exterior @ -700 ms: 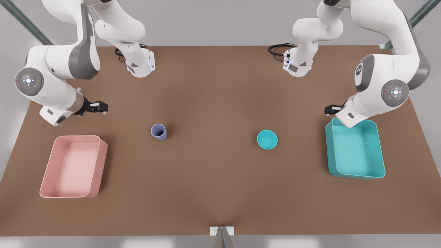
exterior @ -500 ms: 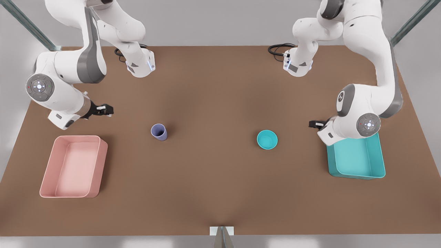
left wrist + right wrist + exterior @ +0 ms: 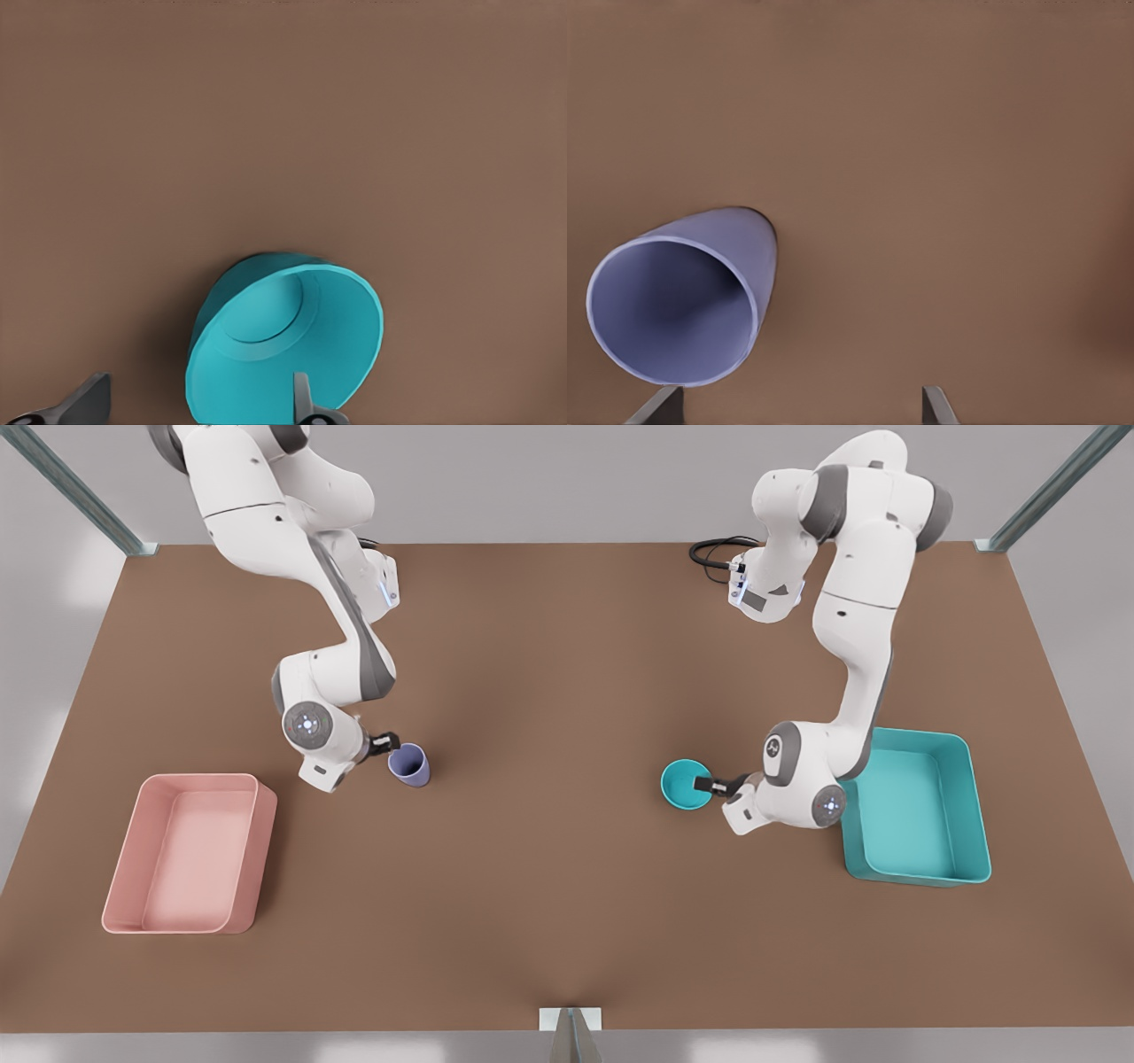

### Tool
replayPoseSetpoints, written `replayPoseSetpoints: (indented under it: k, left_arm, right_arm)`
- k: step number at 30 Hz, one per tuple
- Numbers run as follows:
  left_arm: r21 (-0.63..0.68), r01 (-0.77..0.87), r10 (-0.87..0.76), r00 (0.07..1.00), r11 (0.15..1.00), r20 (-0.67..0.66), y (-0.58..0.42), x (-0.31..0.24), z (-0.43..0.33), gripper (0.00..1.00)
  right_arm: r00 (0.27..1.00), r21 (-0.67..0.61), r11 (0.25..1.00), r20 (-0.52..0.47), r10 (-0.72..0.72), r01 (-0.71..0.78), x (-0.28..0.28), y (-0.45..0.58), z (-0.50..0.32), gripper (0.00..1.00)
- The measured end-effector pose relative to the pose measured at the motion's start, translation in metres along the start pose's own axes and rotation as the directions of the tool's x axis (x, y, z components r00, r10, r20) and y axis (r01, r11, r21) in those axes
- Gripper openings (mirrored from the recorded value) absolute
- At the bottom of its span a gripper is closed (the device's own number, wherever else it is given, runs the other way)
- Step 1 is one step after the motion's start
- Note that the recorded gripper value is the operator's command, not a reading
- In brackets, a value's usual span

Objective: Put the bowls and cups in different boxes

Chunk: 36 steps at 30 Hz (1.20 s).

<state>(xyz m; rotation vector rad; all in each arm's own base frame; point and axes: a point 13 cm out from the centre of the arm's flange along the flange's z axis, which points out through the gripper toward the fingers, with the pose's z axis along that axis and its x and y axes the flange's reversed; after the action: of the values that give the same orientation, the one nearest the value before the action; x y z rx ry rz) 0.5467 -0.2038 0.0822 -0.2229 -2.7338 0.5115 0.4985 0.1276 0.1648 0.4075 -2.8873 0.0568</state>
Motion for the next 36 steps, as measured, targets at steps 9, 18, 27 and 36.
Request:
replayPoseSetpoints:
  k: [9, 18, 27, 36]
  left_arm:
    - [-0.015, -0.055, 0.056, 0.995, 0.998, 0.081, 0.007, -0.022, 0.005, 0.22]
    - [-0.028, -0.081, 0.084, 0.992, 0.996, 0.097, 0.015, -0.022, -0.024, 0.21]
    - [-0.277, 0.201, -0.115, 0.948, 0.940, 0.297, 0.216, 0.046, -0.306, 0.21]
    - [-0.260, 0.424, -0.380, 0.902, 0.867, 0.204, 0.388, 0.131, -0.249, 0.21]
  right_arm:
    - [0.993, -0.031, 0.999, 0.113, 0.044, -0.041, -0.029, 0.003, 0.026, 1.00]
    - [0.993, -0.033, 0.998, 0.104, 0.052, -0.049, -0.019, 0.008, 0.047, 1.00]
    - [0.997, -0.037, 0.998, 0.062, 0.048, -0.046, -0.012, 0.012, 0.074, 0.59]
    - [0.990, -0.051, 0.999, 0.137, 0.022, -0.015, -0.048, 0.026, 0.024, 0.21]
